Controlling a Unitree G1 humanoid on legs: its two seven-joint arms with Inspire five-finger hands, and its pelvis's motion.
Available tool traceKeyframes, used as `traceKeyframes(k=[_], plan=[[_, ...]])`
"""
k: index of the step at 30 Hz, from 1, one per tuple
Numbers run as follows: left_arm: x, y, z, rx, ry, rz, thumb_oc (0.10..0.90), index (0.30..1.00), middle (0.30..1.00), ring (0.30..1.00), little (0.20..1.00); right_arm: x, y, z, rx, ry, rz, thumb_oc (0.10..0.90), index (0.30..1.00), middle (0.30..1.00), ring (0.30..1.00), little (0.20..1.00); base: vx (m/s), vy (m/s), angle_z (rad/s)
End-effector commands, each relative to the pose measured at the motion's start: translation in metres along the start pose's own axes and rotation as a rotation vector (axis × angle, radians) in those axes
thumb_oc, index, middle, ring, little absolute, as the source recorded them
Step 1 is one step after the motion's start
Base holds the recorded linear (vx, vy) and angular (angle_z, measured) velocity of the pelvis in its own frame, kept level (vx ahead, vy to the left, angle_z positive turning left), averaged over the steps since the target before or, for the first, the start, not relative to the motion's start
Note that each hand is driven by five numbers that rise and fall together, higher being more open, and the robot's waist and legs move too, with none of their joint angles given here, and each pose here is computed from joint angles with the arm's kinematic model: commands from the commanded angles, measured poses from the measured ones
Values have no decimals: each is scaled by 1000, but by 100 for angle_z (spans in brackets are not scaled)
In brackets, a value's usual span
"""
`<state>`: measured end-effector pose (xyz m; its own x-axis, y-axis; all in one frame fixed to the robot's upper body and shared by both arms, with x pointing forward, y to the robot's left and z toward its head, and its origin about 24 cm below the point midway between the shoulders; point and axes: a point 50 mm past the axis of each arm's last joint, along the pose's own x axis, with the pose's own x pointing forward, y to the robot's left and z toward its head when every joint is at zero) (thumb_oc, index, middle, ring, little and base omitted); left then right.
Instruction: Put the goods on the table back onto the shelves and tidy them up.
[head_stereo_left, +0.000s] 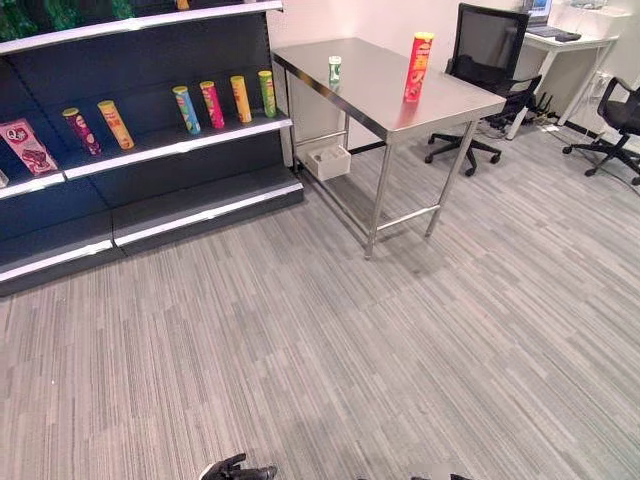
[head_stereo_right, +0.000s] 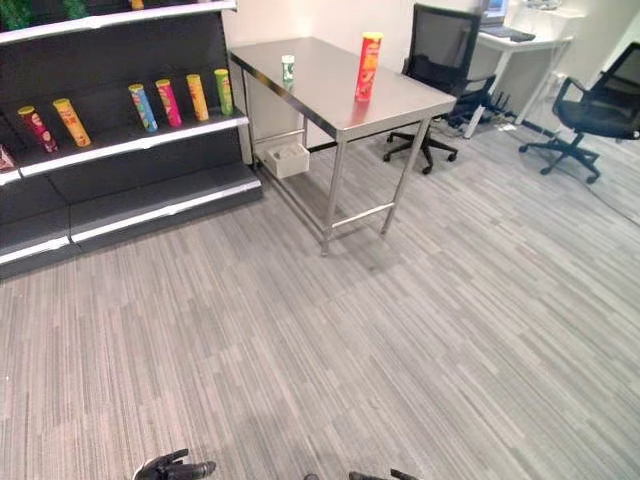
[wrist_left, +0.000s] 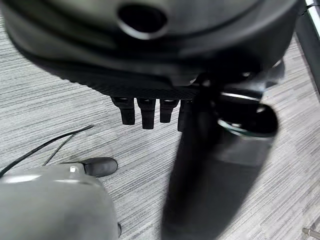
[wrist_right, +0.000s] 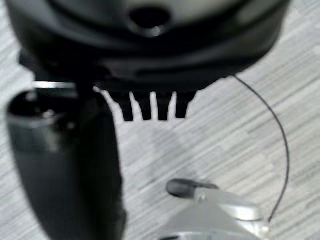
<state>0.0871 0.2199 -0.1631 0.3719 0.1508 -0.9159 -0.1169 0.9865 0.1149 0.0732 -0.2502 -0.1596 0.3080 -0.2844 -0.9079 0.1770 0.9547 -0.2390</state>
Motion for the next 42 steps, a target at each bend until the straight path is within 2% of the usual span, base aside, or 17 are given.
traceKeyframes(k=[1,21,28,35,41,42], plan=[[3,7,27,12,-96,16,800,900,900,900,900,2,-8,29,30,-108,-35,800,900,900,900,900,13,-23,-3],[3,11,35,-57,-109,31,800,900,900,900,900,0,-15,56,-7,-208,-33,800,900,900,900,900,2,-103,9],[3,7,26,-66,-88,23,800,900,900,900,900,-2,-16,76,-11,-278,-46,800,900,900,900,900,293,23,-4],[-1,20,1,-76,-17,71,800,900,900,900,900,-2,-1,73,-77,-273,10,800,900,900,900,900,536,197,-57],[1,24,24,-24,-83,64,800,900,900,900,900,0,-1,65,-87,-227,14,800,900,900,900,900,374,266,-23],[2,25,41,14,-128,67,800,900,900,900,900,1,-1,63,-44,-219,2,800,900,900,900,900,325,287,33]])
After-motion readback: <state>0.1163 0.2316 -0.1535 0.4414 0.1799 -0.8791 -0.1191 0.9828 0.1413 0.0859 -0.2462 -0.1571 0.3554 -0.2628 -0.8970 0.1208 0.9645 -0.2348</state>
